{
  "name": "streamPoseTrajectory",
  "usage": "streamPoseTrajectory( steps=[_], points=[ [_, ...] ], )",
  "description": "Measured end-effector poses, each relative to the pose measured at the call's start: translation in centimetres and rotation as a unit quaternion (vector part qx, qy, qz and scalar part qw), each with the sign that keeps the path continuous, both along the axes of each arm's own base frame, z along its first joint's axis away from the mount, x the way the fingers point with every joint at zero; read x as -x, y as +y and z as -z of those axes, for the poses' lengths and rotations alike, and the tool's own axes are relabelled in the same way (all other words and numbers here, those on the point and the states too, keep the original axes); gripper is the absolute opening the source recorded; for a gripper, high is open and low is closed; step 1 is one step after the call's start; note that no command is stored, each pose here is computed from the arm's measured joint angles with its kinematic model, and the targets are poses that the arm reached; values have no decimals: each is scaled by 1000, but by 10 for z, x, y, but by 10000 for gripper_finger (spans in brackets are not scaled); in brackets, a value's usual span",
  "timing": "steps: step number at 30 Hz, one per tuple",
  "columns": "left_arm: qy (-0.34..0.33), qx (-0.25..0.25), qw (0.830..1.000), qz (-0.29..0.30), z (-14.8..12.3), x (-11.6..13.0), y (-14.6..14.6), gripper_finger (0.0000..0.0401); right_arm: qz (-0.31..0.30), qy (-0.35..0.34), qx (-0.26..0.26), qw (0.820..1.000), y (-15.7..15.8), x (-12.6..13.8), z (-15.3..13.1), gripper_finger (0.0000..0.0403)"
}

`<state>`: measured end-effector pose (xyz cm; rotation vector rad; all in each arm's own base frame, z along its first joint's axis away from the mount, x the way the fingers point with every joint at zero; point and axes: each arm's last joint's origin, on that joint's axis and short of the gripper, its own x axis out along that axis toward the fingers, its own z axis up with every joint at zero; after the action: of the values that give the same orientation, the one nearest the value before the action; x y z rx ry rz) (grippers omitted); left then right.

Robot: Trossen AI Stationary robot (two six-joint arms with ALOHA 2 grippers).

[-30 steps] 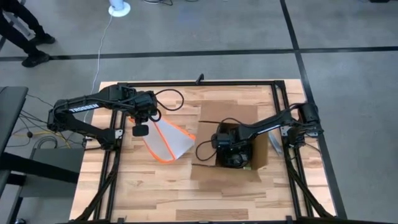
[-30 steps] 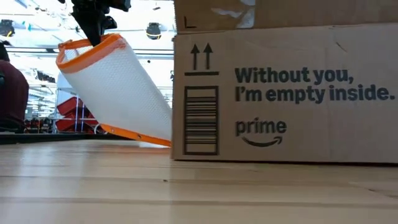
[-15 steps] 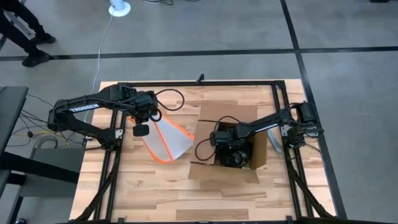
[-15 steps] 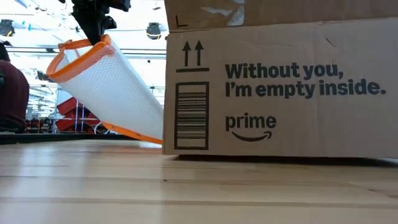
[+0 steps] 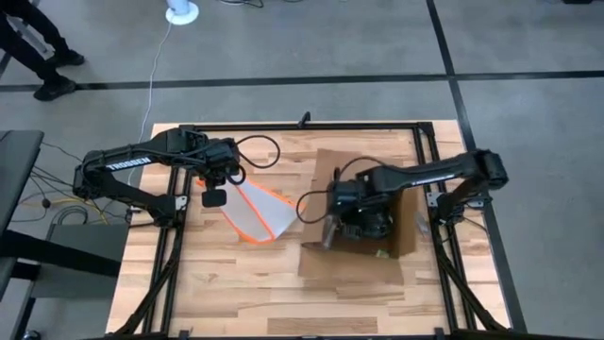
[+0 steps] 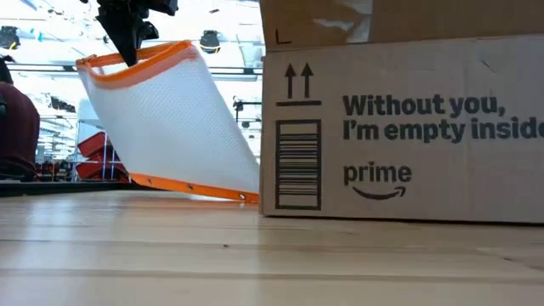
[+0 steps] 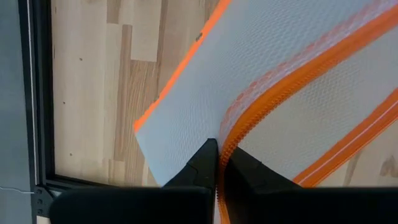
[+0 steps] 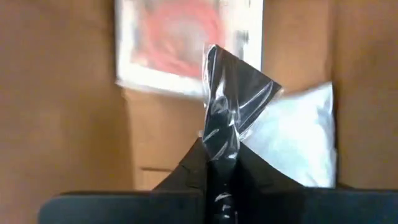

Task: Unpack boxes
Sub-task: Put the black mask into the white zip bag

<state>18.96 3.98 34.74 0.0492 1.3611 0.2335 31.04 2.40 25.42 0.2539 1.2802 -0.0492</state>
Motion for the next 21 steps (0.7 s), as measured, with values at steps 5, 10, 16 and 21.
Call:
streamPoseTrajectory(
  steps=[5, 10, 16, 21],
  points=[
    [1, 6, 1000, -25, 0, 1, 0, 0, 23, -31, -6, 999, -1, 11, -20, 17],
    [-6, 31, 998, -56, 0, 1, -1, 0, 29, -68, -5, 997, -1, 19, -37, 17],
    [-15, 54, 994, -96, 1, 1, -2, 0, 17, -105, -12, 994, 4, 35, -60, 17],
    [-39, 86, 986, -140, 0, -2, -3, 0, 0, -202, -37, 979, 10, 46, -105, 17]
  ],
)
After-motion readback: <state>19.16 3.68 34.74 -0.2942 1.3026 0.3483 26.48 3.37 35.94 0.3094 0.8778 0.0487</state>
